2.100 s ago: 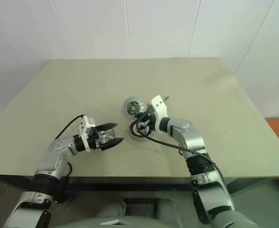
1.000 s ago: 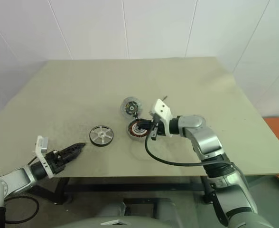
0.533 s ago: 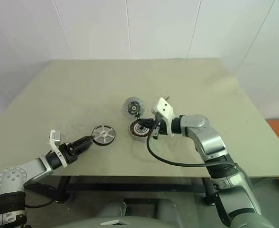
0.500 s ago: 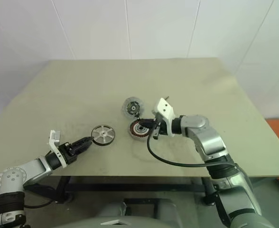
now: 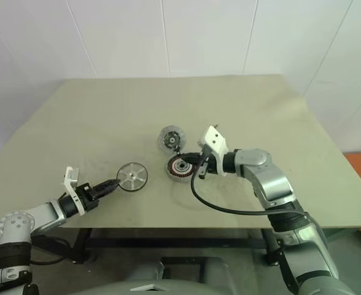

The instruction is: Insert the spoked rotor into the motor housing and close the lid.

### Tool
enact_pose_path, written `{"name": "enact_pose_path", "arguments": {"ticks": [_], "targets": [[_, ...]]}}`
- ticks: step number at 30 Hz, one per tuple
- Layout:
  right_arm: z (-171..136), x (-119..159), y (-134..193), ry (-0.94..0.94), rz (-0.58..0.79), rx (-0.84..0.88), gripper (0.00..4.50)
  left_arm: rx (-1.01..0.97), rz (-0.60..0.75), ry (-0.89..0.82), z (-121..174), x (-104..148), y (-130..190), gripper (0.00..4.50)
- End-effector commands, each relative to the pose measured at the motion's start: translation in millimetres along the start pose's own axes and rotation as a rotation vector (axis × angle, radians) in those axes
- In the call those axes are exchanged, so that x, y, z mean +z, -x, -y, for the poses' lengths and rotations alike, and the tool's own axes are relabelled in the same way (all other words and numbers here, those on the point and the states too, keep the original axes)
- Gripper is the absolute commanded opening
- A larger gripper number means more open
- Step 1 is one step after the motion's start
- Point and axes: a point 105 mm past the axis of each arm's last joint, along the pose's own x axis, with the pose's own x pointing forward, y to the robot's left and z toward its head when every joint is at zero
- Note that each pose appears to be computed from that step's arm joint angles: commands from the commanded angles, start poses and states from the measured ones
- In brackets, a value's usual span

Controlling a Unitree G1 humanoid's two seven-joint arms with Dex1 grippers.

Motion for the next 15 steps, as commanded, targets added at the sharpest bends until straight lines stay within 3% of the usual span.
{"name": "enact_pose_path", "arguments": {"ticks": [1, 8, 15], "targets": [[2.7, 9.6, 3.4, 0.01, 0.037, -0.007, 0.0, -0.096, 0.053, 0.035, 17.7, 14.8, -0.6, 0.37], [6.3, 2.9, 12.3, -0.031, 0.026, -0.01, 0.0, -0.234, 0.068, 0.058, 53.2, 26.1, -17.2, 0.37], [16.4, -8.6, 31.1, -0.069, -0.004, -0.073, 0.0, -0.247, -0.071, 0.092, 72.1, 4.2, -66.3, 0.37]]}}
